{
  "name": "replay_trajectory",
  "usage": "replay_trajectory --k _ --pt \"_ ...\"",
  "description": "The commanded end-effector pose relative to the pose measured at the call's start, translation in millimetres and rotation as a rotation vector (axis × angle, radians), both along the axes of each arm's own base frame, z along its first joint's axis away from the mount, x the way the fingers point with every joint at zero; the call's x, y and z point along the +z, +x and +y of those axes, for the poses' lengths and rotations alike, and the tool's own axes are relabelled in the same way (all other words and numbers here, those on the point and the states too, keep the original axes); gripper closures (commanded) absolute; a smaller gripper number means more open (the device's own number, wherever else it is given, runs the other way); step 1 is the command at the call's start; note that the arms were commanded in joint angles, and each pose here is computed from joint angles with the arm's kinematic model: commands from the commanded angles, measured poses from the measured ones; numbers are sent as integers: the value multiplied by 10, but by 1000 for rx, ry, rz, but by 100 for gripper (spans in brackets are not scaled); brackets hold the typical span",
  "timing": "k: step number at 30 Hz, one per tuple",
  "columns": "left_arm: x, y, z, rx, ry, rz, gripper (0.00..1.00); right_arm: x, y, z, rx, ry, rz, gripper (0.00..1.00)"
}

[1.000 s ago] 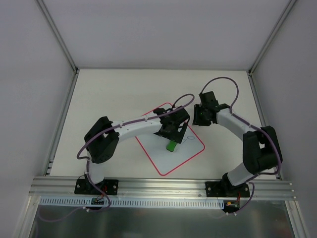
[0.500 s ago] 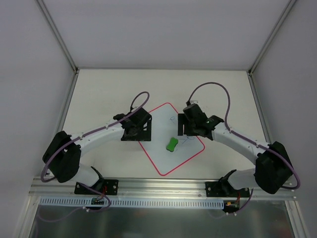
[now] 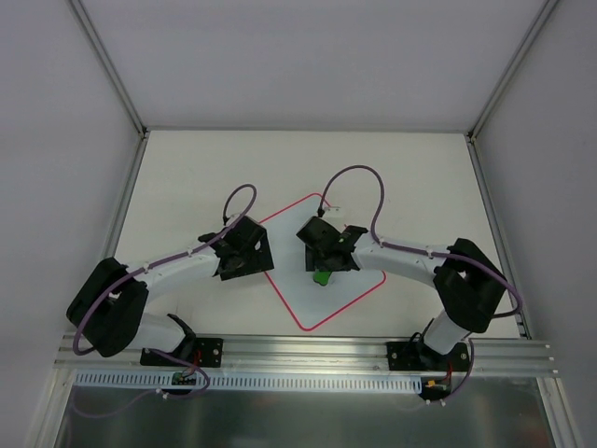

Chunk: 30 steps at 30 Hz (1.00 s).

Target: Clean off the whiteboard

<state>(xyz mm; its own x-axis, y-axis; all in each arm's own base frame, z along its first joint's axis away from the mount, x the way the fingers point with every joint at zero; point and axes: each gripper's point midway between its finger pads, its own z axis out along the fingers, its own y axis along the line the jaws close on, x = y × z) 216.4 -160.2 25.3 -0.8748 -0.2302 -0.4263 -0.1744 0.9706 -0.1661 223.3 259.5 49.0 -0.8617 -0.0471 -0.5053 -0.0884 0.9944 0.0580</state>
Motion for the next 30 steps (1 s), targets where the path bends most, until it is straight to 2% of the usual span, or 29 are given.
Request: replay_trajectory --k 1,8,14,19,26,29,30 --pt "44 159 -210 22 -99 -41 4 69 124 23 -113 6 -47 34" --pt "24 221 -287 16 -112 -40 5 44 80 -83 -148 -4 -52 40" --pt "-55 226 -330 15 -108 -11 6 -91 -7 -58 -158 3 5 44" --pt "-139 182 -297 29 -100 11 11 -175 -62 -123 -183 -5 21 48" --pt "-263 137 -274 33 -80 45 21 -259 -109 -144 -189 -12 47 50" --pt "-291 137 -277 31 -75 52 29 -273 -109 -135 -187 -13 50 56" --pt "-300 134 -275 30 -72 55 35 -282 -109 -137 -181 -17 51 58"
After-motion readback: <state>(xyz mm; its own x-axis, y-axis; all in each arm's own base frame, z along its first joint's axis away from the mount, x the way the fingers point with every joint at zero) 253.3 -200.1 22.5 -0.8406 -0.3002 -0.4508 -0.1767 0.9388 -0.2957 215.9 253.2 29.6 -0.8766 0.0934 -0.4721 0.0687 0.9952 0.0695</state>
